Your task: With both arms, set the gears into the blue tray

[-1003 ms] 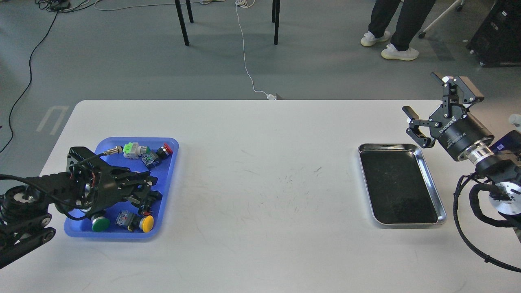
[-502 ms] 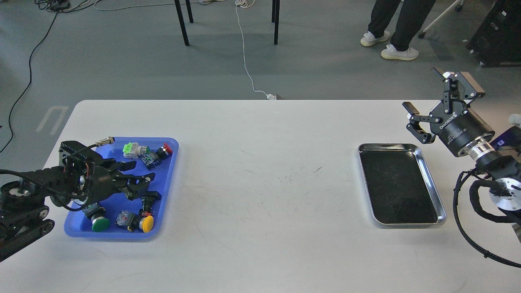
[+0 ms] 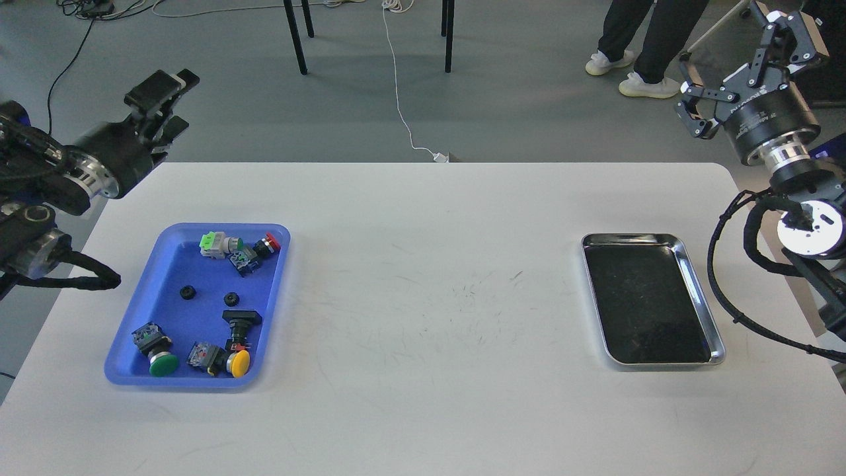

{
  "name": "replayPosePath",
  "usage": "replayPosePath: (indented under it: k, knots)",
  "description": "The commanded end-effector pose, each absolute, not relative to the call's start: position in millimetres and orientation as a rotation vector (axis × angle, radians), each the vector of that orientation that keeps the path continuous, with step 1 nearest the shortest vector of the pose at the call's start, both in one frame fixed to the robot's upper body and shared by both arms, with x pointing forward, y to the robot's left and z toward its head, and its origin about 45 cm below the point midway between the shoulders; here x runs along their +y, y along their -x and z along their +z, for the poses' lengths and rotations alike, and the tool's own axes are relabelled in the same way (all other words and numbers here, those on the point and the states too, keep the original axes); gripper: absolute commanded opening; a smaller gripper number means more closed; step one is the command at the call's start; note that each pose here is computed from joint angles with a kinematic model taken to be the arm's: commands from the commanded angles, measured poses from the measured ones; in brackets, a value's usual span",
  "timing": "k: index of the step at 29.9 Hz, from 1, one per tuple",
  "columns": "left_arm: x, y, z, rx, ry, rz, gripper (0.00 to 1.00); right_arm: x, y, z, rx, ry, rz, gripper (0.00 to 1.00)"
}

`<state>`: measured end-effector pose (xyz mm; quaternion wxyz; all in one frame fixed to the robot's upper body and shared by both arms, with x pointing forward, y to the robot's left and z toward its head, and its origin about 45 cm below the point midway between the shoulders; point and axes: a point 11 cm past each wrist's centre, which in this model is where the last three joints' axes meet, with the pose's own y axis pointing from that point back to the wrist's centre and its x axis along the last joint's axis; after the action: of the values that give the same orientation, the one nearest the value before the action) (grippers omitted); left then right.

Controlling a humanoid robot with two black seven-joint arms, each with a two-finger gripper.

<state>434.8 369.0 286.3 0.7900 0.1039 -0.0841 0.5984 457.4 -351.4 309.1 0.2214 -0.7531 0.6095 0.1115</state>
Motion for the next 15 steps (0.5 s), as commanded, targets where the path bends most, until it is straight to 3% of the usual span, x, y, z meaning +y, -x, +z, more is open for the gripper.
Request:
replayPosePath:
  k: [1, 6, 15]
  knots:
    - [363, -457, 303, -0.031, 0.000, 1.367, 0.98, -344, -482, 306, 1.695, 1.979, 0.415, 0.99]
    - [359, -473, 301, 0.188, 0.270, 1.406, 0.98, -345, -498, 286, 1.667, 1.790, 0.654, 0.99]
    - [348, -486, 289, 0.480, 0.649, 1.382, 0.98, -335, -498, 257, 1.578, 1.708, 0.746, 0.99]
